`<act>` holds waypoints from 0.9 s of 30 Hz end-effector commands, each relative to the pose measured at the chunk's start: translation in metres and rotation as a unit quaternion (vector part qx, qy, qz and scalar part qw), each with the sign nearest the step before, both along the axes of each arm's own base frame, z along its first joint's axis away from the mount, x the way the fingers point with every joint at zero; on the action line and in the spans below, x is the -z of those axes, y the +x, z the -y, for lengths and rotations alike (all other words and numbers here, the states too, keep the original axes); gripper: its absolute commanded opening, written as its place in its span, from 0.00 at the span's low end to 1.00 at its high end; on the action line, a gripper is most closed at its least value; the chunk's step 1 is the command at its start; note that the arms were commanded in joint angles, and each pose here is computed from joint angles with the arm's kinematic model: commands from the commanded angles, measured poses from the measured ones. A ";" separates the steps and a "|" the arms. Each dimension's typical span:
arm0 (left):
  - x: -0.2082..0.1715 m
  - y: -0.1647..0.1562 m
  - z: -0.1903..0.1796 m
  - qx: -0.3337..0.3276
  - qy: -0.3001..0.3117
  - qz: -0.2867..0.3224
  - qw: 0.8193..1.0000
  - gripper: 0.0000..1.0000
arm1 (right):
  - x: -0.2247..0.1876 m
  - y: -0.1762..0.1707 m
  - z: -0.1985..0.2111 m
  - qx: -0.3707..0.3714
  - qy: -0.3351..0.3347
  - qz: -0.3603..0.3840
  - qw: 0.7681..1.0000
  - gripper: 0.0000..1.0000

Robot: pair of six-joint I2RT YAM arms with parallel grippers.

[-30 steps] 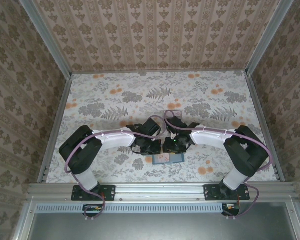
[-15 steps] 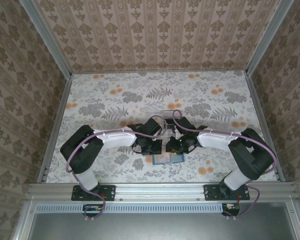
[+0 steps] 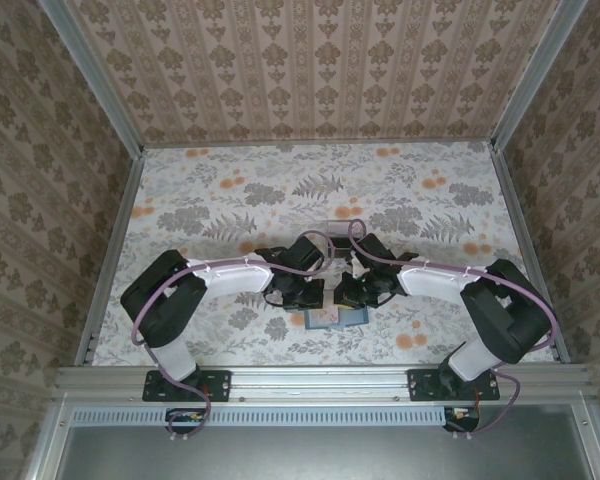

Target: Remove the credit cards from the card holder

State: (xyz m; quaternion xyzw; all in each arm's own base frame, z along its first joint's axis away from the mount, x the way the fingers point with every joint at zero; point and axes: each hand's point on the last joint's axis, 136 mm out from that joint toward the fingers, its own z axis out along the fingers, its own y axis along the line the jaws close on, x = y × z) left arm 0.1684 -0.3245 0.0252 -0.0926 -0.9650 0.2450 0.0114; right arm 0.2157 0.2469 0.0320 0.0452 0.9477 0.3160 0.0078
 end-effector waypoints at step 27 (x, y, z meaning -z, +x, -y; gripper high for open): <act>0.014 -0.012 -0.020 0.010 0.052 -0.011 0.999 0.01 | -0.025 -0.003 0.044 -0.063 -0.179 0.035 0.981 0.03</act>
